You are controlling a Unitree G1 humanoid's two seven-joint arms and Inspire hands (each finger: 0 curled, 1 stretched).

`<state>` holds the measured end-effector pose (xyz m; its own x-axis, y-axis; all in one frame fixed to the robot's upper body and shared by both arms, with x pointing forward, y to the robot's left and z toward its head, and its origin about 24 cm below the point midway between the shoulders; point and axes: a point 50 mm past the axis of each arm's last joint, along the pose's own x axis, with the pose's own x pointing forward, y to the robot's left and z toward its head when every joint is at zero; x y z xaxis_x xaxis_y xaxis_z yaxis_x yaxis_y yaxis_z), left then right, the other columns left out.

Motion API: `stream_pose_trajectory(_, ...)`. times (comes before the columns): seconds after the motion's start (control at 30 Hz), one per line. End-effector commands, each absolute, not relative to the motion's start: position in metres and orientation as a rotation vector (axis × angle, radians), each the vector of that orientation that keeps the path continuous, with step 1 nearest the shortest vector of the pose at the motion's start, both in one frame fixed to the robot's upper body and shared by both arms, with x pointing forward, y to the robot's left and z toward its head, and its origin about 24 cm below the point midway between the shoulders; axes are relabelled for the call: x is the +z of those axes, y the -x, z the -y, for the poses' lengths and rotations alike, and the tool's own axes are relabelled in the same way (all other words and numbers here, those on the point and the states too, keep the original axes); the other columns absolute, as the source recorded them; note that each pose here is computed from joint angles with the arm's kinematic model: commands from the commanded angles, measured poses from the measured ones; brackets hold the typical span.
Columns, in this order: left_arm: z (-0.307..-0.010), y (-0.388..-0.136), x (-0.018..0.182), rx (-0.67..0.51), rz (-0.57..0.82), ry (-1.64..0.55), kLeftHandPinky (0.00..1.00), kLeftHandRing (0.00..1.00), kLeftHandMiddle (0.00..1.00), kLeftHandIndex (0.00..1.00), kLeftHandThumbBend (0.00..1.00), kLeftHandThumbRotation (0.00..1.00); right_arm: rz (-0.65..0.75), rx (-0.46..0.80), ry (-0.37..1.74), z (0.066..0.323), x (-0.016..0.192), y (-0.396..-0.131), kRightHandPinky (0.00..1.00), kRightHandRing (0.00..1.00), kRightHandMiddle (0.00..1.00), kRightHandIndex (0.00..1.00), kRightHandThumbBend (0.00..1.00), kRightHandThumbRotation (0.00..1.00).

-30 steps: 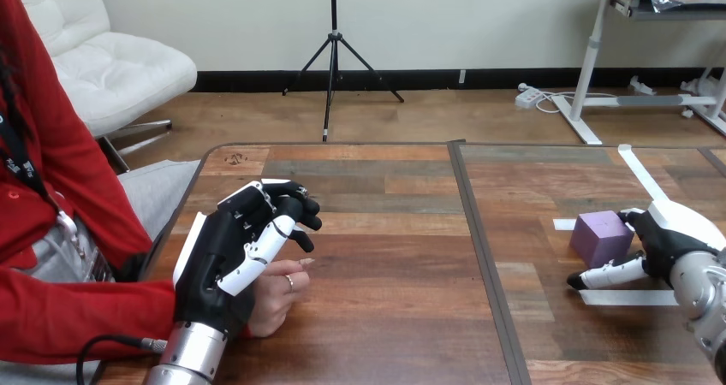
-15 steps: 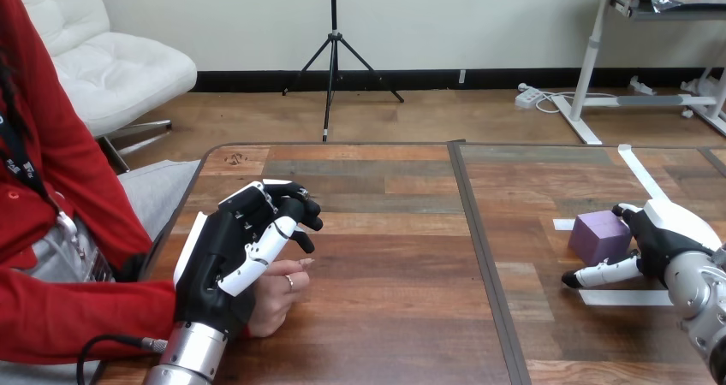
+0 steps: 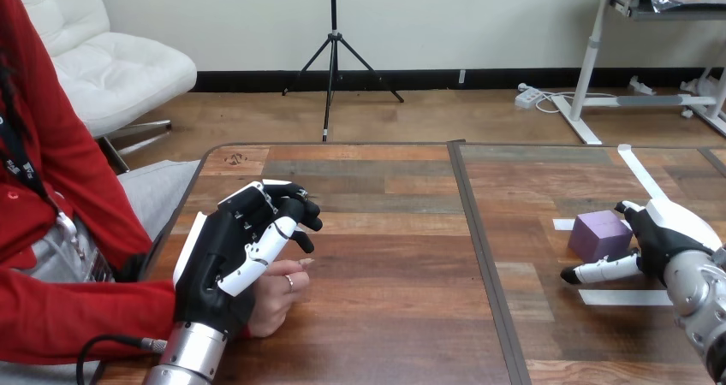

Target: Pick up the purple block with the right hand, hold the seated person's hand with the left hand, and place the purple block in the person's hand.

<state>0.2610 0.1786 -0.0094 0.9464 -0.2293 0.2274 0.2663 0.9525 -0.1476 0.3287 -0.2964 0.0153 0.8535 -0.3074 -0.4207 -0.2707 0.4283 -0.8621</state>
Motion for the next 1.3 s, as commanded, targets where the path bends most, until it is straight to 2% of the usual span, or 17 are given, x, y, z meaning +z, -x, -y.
stream_pose_trajectory(0.0, -0.181, -0.268, 0.005, -0.262, 0.281, 0.154, 0.36, 0.52, 0.53, 0.52, 0.4, 0.3, -0.457, -0.049, 1.126, 0.279, 0.049, -0.357, 0.72, 0.91, 0.97, 0.95, 0.98, 0.37)
stream_pose_trajectory(0.3, -0.181, -0.268, 0.005, -0.259, 0.284, 0.148, 0.36, 0.52, 0.54, 0.52, 0.39, 0.31, -0.441, -0.069, 1.116, 0.276, 0.052, -0.36, 0.7, 0.87, 0.92, 0.91, 0.95, 0.36)
stream_pose_trajectory(0.9, -0.18, -0.268, 0.006, -0.263, 0.284, 0.157, 0.36, 0.52, 0.53, 0.51, 0.43, 0.31, -0.383, -0.099, 1.077, 0.269, 0.054, -0.364, 0.64, 0.74, 0.77, 0.75, 0.86, 0.23)
stream_pose_trajectory(1.07, -0.18, -0.268, 0.006, -0.259, 0.283, 0.158, 0.36, 0.52, 0.53, 0.51, 0.43, 0.31, -0.369, -0.106, 1.07, 0.267, 0.054, -0.364, 0.56, 0.64, 0.68, 0.69, 0.83, 0.18)
stream_pose_trajectory(1.27, -0.18, -0.268, 0.006, -0.262, 0.29, 0.153, 0.36, 0.52, 0.53, 0.51, 0.4, 0.31, -0.356, -0.11, 1.064, 0.266, 0.053, -0.363, 0.5, 0.58, 0.62, 0.64, 0.81, 0.14)
